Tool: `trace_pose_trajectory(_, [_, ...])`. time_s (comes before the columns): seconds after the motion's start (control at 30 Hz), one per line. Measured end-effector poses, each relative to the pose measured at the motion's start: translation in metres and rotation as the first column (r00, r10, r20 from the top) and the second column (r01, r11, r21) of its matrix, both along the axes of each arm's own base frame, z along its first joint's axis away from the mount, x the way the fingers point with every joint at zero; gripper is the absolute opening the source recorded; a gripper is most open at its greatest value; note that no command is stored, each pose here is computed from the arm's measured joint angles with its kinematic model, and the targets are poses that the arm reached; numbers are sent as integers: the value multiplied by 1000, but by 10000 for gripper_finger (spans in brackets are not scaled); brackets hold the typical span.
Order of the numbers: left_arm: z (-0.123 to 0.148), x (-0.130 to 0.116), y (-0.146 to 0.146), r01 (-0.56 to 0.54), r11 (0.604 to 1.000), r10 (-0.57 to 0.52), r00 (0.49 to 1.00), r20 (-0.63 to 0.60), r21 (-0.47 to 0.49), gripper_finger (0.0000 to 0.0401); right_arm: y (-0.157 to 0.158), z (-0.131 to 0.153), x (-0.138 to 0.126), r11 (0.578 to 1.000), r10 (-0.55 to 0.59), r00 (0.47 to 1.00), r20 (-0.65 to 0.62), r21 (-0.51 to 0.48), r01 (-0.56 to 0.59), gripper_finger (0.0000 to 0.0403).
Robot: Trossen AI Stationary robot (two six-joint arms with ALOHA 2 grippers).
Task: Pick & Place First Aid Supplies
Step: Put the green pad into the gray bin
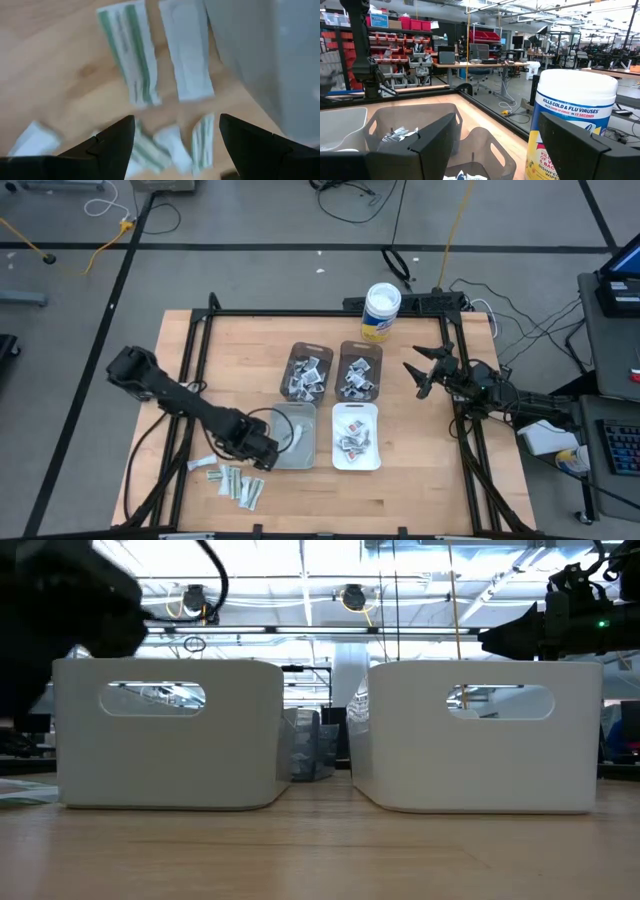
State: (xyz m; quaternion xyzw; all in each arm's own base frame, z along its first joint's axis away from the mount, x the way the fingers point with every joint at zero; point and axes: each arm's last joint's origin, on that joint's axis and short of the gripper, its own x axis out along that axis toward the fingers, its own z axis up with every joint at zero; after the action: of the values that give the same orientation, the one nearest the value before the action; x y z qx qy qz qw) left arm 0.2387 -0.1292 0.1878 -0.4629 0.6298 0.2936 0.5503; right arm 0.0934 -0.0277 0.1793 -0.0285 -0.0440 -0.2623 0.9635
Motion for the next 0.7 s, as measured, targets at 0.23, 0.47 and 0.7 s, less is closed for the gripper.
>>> trace_pose_trajectory(0.23, [-30, 0, 0, -3, 1000, 4, 999, -40, 27, 299, 0, 0, 0, 1000, 0, 1000, 0, 0, 0, 279])
trace_pose_trajectory(0.47, [-41, -6, 4, 13, 998, -10, 999, -35, 69, 299, 0, 0, 0, 1000, 0, 1000, 0, 0, 0, 279])
trace_pose_trajectory(0.7, [-50, -14, 7, 12, 997, -5, 997, -76, 80, 296, 0, 0, 0, 1000, 1, 1000, 0, 0, -1, 279])
